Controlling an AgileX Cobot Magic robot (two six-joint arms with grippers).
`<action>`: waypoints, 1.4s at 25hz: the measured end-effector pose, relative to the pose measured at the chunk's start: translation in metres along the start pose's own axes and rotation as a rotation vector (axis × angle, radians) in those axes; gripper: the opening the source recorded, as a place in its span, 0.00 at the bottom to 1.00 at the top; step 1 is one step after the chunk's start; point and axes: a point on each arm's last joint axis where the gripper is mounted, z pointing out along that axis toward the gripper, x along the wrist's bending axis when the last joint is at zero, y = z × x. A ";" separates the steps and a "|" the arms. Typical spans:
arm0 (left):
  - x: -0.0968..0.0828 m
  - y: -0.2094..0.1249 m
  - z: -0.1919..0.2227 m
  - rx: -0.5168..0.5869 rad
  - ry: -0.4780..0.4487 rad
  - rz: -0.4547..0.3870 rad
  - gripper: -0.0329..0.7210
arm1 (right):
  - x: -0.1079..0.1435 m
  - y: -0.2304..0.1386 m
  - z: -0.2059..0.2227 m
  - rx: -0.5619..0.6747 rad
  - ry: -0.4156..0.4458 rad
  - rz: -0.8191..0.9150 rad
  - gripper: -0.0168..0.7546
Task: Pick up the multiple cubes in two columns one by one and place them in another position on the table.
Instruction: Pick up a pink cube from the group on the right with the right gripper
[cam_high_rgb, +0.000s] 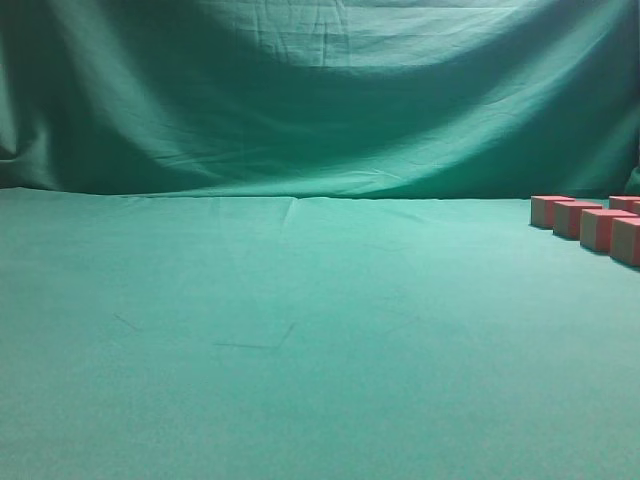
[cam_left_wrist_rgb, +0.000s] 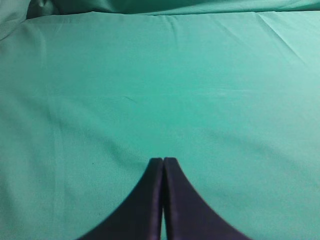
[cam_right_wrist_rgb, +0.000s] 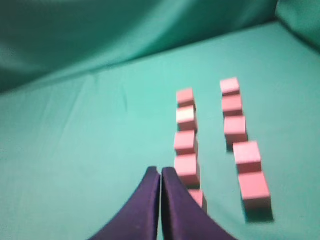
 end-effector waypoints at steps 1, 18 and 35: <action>0.000 0.000 0.000 0.000 0.000 0.000 0.04 | 0.001 0.001 0.003 0.046 0.005 -0.013 0.02; 0.000 0.000 0.000 0.000 0.000 0.000 0.04 | 0.011 0.046 0.083 0.744 -0.033 -0.236 0.02; 0.000 0.000 0.000 0.000 0.000 0.000 0.04 | 0.032 0.017 0.160 0.917 -0.236 -0.334 0.22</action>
